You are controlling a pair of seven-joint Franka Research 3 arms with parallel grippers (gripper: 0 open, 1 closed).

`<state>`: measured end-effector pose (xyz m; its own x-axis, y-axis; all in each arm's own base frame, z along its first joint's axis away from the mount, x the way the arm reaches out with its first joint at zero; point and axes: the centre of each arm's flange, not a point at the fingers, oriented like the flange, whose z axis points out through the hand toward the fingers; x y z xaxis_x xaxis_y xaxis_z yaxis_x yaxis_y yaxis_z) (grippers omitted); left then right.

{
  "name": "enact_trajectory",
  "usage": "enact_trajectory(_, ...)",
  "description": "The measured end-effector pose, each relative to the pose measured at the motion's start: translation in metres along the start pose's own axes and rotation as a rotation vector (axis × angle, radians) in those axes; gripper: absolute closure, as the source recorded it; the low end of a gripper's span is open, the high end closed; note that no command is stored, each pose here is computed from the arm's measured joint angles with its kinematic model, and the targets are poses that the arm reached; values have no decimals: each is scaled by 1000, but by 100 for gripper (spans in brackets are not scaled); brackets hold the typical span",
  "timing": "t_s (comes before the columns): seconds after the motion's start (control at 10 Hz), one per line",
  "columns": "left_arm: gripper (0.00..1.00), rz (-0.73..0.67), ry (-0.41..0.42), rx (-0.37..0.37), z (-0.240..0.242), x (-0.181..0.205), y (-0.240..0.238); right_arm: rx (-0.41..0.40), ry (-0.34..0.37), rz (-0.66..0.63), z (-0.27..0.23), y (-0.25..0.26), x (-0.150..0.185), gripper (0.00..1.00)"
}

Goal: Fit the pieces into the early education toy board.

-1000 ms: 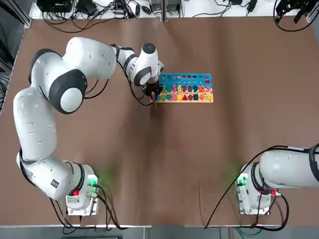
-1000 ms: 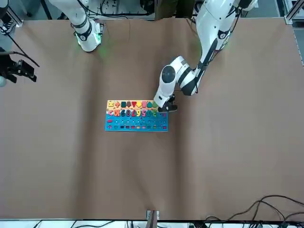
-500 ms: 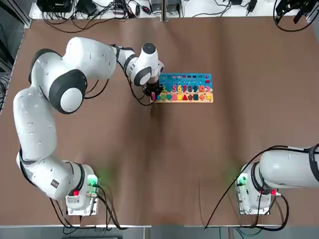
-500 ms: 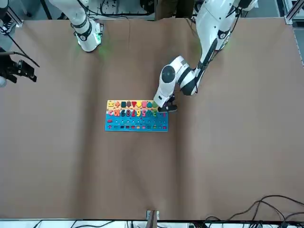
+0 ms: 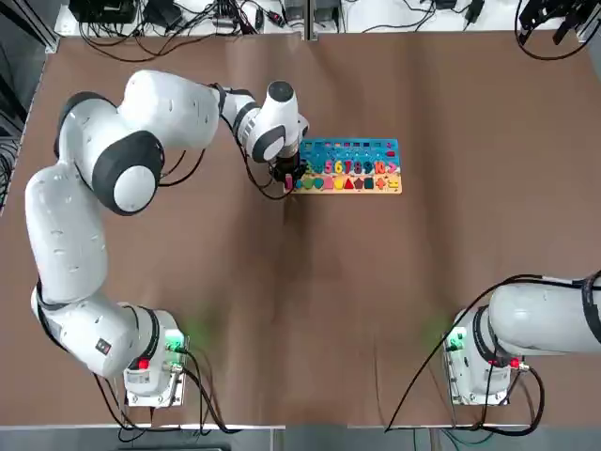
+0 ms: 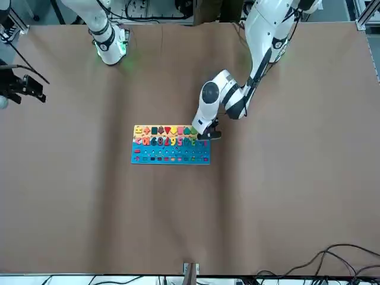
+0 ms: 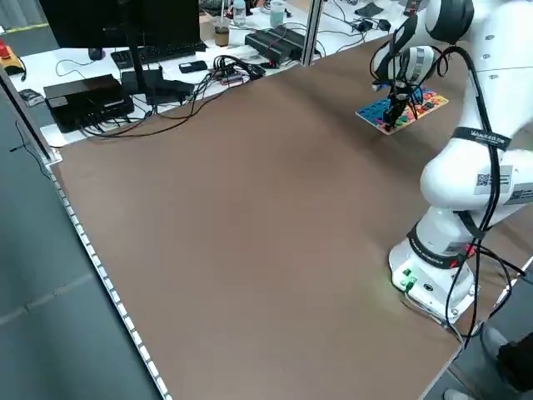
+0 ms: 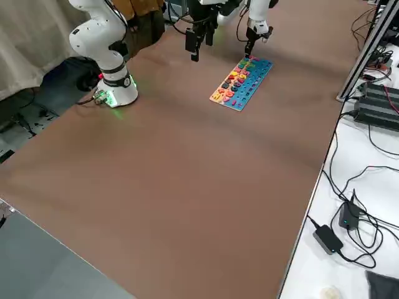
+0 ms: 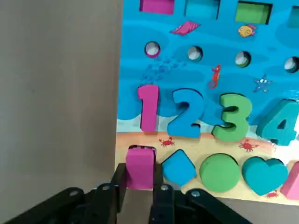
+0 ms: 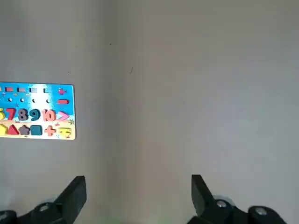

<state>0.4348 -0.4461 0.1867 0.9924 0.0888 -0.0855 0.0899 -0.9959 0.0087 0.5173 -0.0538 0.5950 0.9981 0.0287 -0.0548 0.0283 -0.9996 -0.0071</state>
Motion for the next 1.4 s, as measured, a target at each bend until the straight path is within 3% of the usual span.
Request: enact_trajectory(1.4,74,10,-1,2,1,-5,3,1,-3,0,0,0,0,1)
